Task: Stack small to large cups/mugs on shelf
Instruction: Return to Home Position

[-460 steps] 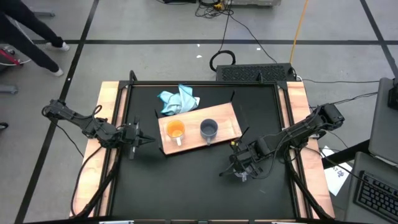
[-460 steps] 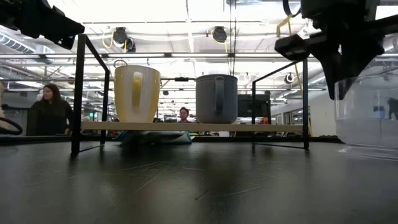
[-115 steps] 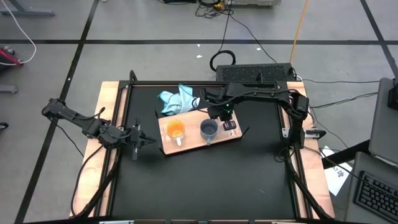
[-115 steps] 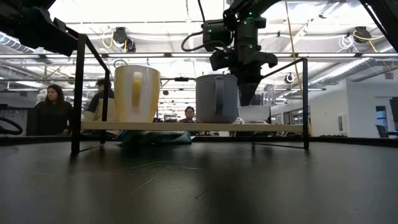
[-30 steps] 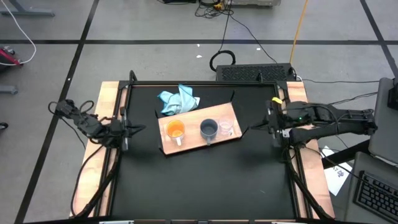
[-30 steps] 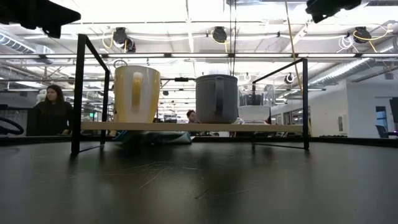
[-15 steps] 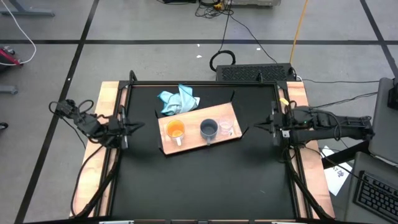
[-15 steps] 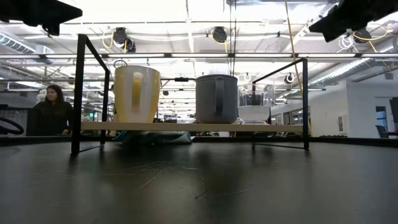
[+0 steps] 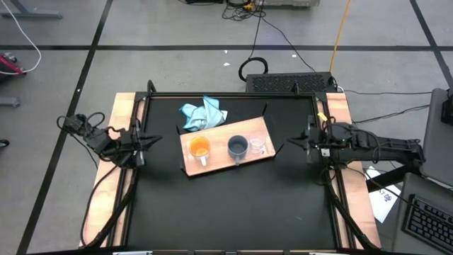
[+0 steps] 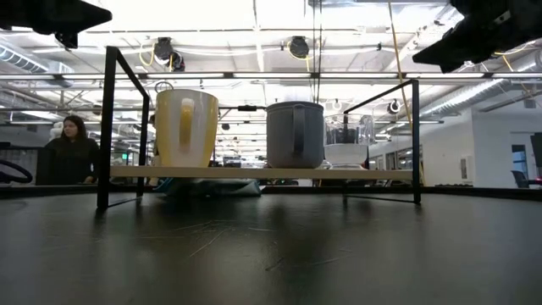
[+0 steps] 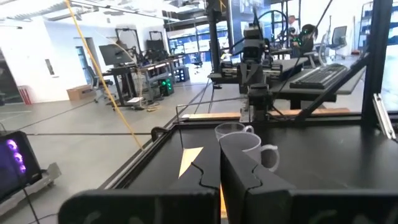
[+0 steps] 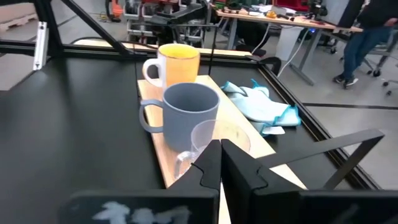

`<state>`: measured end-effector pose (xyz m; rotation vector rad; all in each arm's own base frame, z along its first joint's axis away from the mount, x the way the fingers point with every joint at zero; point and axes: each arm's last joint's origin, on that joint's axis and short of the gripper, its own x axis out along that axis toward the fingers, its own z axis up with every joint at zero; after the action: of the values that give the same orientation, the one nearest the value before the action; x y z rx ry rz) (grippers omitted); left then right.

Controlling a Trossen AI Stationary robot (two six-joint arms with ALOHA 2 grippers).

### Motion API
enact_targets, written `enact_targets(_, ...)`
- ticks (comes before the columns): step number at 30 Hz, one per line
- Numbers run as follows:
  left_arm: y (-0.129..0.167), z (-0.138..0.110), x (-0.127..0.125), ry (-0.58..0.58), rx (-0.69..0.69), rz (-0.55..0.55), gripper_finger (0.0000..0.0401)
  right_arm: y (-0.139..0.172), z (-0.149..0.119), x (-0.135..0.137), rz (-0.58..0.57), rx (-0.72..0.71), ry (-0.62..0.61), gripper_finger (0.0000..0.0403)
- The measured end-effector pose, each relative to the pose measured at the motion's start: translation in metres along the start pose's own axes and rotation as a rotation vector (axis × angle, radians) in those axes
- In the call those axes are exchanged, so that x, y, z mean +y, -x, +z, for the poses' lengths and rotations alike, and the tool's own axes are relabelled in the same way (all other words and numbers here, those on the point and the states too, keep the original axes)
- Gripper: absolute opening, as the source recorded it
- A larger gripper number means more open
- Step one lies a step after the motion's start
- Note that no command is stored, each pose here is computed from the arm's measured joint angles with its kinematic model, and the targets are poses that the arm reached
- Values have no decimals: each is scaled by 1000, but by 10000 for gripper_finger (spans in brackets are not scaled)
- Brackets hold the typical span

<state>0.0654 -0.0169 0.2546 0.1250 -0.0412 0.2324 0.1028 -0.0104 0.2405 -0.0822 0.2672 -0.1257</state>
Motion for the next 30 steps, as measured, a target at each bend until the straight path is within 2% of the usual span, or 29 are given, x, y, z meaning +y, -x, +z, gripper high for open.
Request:
enact_targets(8, 4, -3, 4, 10, 12, 14, 0, -4, -11, -4, -40, 30, -7, 0)
enact_targets(14, 6, -3, 6, 30, -1, 15, 0, -6, -13, -4, 53, 5, -20, 0)
enact_targets(26, 6, -7, -1, 68, 22, -197, 0, -20, -34, -2, 88, -73, -21, 0)
enact_targets(30, 6, -8, -2, 90, 33, -217, 0, -22, -38, -1, 108, -84, -32, 0)
